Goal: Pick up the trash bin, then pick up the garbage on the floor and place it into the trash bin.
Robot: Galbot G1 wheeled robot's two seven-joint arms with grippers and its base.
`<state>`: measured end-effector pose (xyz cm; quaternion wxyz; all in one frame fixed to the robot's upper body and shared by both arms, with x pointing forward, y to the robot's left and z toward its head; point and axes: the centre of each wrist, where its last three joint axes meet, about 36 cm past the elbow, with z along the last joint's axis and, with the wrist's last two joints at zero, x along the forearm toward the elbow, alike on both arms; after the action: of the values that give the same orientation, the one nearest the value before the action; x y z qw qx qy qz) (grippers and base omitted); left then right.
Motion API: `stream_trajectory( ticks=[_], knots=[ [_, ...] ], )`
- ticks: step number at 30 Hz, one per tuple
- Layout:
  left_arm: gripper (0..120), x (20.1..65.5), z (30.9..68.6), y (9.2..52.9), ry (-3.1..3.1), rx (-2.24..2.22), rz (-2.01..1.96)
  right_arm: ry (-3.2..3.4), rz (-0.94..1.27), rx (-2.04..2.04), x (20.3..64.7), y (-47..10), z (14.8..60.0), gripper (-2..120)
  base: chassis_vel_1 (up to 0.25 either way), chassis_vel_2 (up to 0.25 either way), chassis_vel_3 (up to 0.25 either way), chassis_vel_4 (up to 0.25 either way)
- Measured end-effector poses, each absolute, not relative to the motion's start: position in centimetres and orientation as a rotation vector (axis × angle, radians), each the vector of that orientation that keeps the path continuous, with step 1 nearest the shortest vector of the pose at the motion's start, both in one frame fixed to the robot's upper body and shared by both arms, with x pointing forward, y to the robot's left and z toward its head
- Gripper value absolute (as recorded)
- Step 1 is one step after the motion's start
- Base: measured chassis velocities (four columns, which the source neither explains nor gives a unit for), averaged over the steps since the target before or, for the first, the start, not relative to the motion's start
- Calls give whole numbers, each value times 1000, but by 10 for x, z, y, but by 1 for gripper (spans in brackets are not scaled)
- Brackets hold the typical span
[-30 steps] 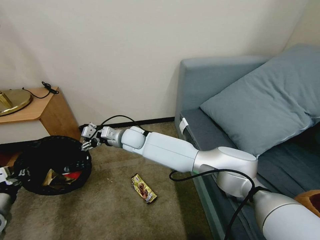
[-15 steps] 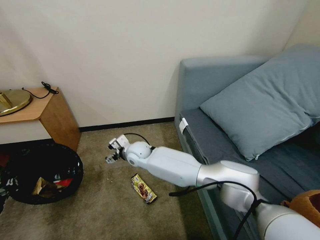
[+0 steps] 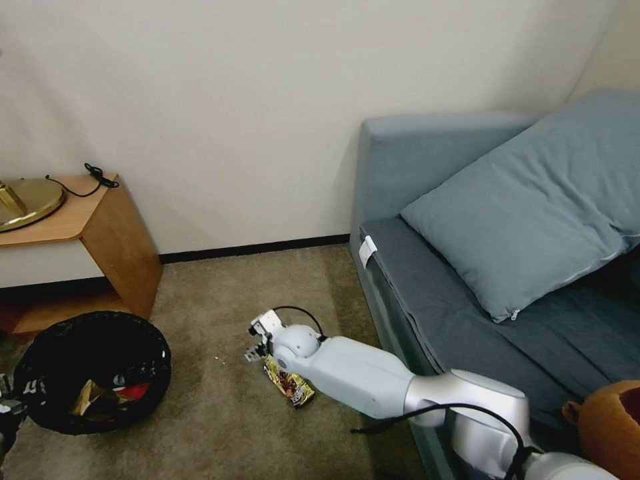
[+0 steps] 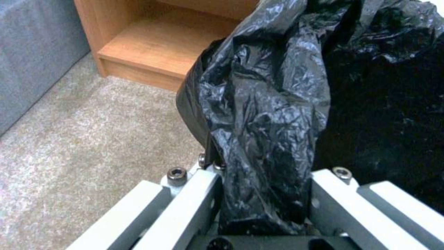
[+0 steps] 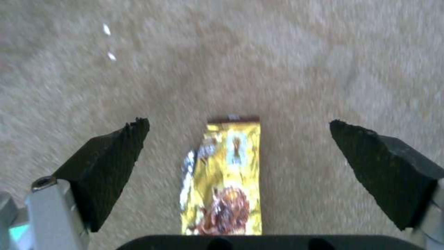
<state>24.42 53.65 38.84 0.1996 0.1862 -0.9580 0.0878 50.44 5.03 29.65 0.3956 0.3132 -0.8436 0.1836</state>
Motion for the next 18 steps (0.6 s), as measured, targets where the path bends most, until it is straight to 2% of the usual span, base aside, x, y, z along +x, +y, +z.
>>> stream_trajectory(
  ticks=[10, 18],
  knots=[
    [4, 240, 382, 560, -2645, 559, 226, -2143, 452, 746, 500, 29, 283, 100, 0, 0, 0, 0],
    [4, 237, 376, 558, -2640, 558, 213, -2164, 469, 748, 489, 19, 271, 100, 0, 0, 0, 0]
  ],
)
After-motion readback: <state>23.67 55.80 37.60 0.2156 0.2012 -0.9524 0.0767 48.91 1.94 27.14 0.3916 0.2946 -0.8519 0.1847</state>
